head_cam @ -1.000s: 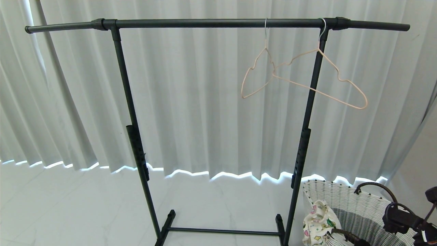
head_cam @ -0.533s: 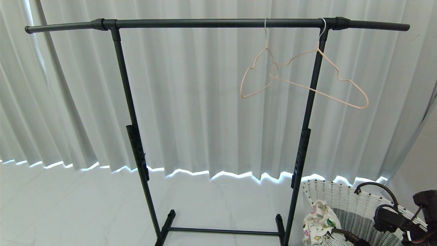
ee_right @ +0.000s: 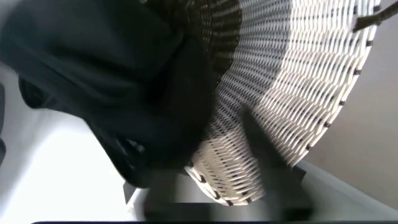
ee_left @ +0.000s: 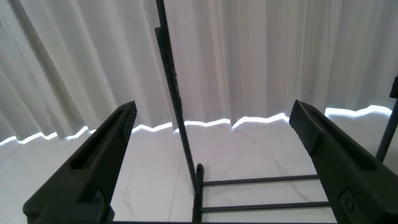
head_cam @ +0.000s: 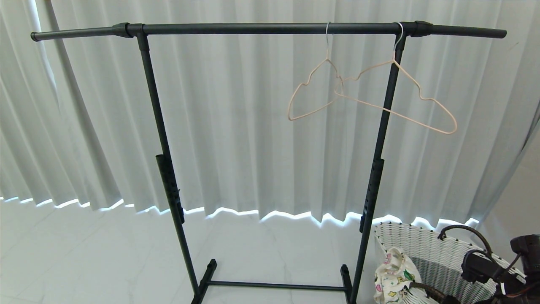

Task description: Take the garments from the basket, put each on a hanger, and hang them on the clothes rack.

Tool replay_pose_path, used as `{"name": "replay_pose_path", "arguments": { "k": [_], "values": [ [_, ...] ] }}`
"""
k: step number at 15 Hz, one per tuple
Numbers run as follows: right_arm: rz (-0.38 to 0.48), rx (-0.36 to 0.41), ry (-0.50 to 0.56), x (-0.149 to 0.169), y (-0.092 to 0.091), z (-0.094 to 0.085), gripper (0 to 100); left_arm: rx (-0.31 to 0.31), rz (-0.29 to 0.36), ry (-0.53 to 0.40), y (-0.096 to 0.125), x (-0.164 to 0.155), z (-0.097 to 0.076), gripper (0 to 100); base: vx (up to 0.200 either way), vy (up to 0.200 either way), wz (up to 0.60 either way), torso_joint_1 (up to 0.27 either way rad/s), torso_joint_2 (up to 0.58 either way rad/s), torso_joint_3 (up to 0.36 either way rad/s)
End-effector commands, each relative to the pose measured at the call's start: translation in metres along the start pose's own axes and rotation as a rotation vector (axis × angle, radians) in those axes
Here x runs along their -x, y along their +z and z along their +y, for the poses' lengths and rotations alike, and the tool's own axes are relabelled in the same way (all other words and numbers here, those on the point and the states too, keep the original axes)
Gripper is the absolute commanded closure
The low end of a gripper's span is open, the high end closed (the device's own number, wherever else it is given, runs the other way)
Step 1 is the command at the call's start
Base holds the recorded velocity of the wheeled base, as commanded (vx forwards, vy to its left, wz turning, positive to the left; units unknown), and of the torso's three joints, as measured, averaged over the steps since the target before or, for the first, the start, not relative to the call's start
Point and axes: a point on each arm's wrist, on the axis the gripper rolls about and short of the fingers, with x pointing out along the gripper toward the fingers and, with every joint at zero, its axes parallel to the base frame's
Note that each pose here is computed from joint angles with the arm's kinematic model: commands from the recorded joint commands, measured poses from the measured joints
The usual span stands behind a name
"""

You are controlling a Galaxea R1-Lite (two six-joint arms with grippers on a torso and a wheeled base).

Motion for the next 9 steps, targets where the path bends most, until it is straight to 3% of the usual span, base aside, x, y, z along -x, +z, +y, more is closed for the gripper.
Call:
{"name": "replay_pose_path", "arguments": {
  "k": [1, 5, 9],
  "values": [
    [-0.043, -0.010, -0.045, 0.016, 0.000, -0.001, 100, -0.002, 0.000, 0.001, 0.000, 0.000, 0.000, 0, 0.000, 0.000, 0.00, 0.000, 0.00, 0.000],
    [-0.128, -0.076, -0.129, 0.064, 0.013, -0.018, 100, -0.008, -0.001, 0.003, 0.000, 0.000, 0.000, 0, 0.000, 0.000, 0.00, 0.000, 0.00, 0.000],
    [-0.161, -0.153, -0.119, 0.160, 0.040, -0.043, 100, -0.040, 0.000, 0.000, 0.000, 0.000, 0.000, 0, 0.000, 0.000, 0.00, 0.000, 0.00, 0.000]
  ]
}}
